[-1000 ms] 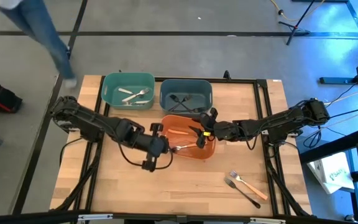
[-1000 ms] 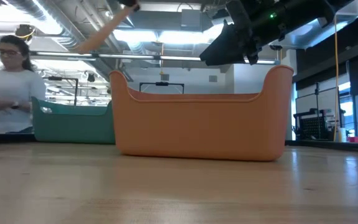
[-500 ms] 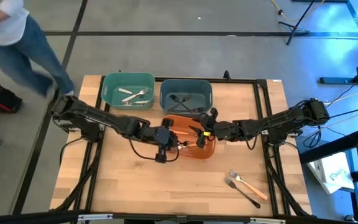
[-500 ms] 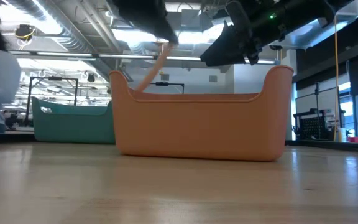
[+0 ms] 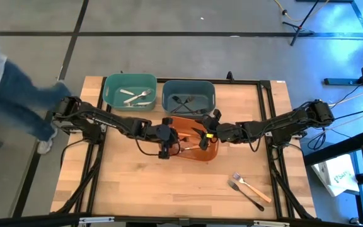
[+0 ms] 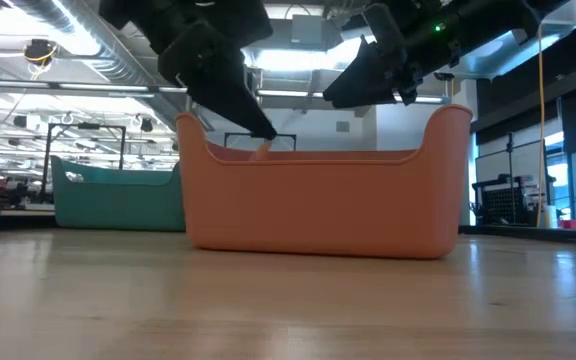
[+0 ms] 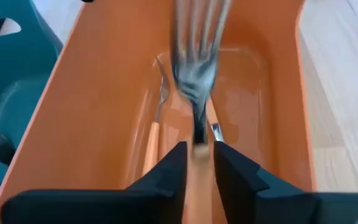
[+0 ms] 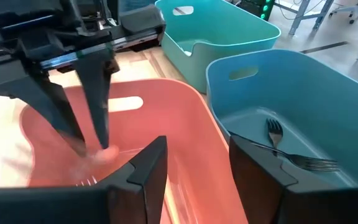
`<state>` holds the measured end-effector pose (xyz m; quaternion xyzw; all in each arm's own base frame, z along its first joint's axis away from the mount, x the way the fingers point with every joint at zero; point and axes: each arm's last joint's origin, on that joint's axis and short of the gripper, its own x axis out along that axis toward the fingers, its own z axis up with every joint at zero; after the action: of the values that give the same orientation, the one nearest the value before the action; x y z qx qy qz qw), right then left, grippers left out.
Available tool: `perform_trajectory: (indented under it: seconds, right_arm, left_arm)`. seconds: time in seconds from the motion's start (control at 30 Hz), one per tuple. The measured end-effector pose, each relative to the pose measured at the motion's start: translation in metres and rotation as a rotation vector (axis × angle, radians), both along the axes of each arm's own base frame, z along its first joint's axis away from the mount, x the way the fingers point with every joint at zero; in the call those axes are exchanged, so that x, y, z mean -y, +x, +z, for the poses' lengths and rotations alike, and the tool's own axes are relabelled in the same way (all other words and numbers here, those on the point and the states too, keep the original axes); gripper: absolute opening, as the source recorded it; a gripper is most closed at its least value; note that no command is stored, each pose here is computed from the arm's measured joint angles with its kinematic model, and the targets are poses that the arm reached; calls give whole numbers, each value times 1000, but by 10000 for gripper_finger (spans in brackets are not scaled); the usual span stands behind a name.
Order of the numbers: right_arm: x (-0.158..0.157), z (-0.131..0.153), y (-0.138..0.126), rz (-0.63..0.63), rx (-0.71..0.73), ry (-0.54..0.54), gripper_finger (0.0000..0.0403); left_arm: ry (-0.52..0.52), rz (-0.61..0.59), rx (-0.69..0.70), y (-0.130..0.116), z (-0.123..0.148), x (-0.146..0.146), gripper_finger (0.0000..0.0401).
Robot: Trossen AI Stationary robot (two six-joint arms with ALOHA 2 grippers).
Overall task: Sort silverware by color (type)
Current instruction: Put the orange fork into the orange bin
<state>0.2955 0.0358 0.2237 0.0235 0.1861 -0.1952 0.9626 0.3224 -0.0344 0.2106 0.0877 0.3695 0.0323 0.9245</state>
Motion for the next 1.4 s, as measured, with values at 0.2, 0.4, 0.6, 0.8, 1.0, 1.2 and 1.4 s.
perform_trajectory:
  seconds: [0.2, 0.4, 0.6, 0.8, 1.0, 1.2, 1.4]
  right_arm:
    - [0, 0, 0, 0, -2, 0, 161]
    - [0, 0, 0, -1, -2, 2, 161]
    - [-2, -3, 2, 42, 12, 80, 161]
    - [-8, 12, -6, 158, 37, 98, 161]
    - [-31, 32, -27, 306, 5, 153, 161]
    - [-86, 72, -41, 415, -96, 211, 161]
    - [-137, 80, -62, 317, -266, 347, 161]
  left_arm:
    - [-11, 19, 5, 2, 5, -2, 117]
    - [-15, -41, 49, -4, 32, 18, 122]
    - [22, -83, 160, -41, 69, 52, 123]
    - [46, -167, 262, -79, 72, 80, 123]
    - [18, -255, 338, -106, 33, 94, 123]
    - [10, -317, 396, -119, 2, 96, 123]
    - [3, -315, 412, -118, 5, 97, 123]
